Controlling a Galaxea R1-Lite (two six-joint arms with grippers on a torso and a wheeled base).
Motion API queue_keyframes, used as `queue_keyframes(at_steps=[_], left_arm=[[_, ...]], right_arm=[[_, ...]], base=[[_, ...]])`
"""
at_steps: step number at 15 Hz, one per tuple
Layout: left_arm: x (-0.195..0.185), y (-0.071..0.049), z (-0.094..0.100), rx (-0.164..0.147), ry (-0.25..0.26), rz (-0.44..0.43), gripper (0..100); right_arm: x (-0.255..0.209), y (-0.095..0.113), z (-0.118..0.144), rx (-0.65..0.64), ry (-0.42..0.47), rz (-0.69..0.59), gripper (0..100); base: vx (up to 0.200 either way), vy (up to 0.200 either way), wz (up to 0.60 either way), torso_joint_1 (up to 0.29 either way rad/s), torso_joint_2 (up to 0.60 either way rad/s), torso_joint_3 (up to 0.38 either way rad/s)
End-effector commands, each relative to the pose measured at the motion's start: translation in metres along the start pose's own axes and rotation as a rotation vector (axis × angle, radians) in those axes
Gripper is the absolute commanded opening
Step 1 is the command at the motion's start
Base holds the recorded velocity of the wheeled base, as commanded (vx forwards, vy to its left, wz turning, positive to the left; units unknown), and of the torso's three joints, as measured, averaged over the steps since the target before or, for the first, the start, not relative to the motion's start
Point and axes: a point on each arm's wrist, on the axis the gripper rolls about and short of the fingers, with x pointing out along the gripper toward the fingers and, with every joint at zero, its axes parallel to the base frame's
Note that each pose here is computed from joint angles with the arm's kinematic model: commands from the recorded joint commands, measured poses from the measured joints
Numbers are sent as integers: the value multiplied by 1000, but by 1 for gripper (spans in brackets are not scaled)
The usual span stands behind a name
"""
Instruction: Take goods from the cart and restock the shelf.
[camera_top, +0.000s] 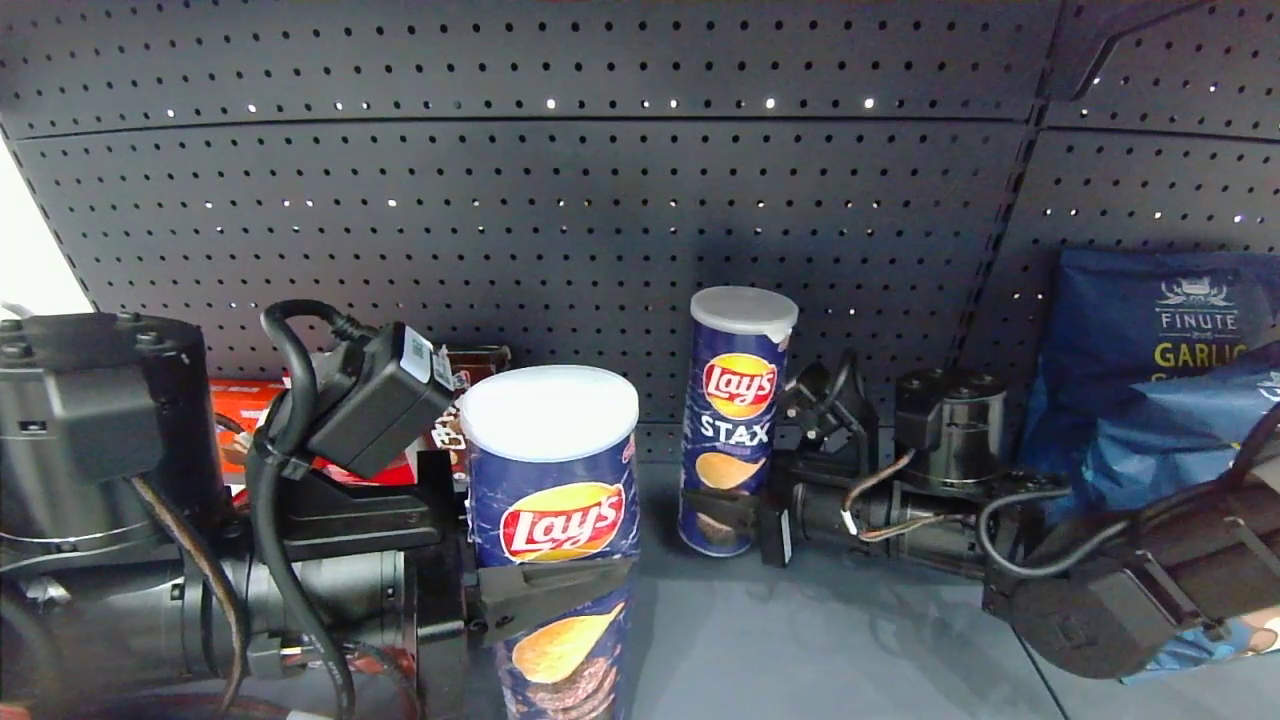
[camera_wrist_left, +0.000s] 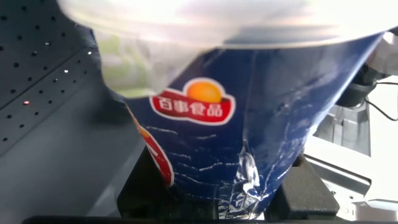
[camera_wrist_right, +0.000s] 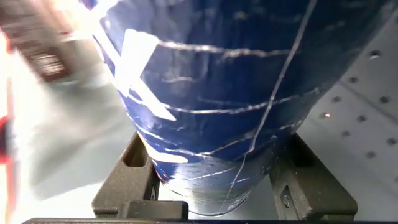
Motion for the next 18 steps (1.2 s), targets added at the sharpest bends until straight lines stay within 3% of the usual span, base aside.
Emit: queue_keyframes(at_steps=[1,10,18], left_arm=[[0,0,0,0,-1,1,0],[0,0,1,-6,-3,3,0],[-1,0,2,-6,-5,5,0]], right_arm=[[-22,19,6,-16,-30,23,0],[-44,57,-32,24,20,56,0],[-52,64,-48,40,62,59,0]], base=[[0,0,0,0,0,0],[0,0,0,0,0,0],[0,0,0,0,0,0]])
